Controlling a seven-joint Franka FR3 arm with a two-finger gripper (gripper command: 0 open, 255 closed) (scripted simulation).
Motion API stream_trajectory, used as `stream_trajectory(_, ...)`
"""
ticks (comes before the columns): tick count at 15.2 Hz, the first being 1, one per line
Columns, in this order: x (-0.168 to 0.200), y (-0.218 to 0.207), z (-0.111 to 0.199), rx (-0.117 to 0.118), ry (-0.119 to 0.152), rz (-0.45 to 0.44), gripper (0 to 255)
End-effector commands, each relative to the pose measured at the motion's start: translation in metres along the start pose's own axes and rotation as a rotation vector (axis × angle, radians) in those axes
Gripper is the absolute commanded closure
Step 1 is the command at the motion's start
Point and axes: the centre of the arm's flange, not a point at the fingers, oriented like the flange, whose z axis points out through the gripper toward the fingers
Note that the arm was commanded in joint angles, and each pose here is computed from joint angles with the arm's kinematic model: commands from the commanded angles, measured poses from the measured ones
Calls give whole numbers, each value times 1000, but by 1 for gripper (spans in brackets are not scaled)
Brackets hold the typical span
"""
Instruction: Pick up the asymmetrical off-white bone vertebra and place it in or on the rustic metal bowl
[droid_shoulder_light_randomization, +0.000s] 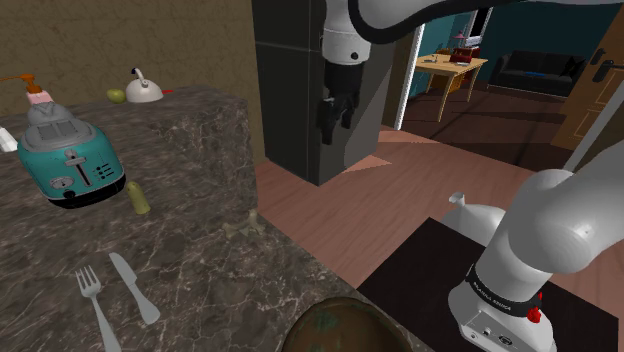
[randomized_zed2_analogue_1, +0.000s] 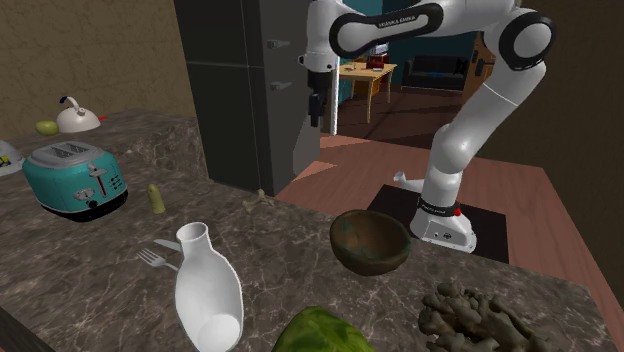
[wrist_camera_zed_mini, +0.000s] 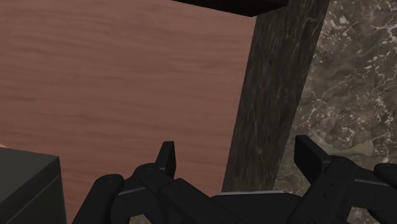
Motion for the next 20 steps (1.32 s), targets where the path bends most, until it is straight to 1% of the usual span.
stream_trajectory(1,18,-19,9,4,-11,-14,0)
stream_trajectory(11,95,-117,60,20,-64,-83,0)
stream_trajectory(20,155,-211,108,34,-112,-145,0)
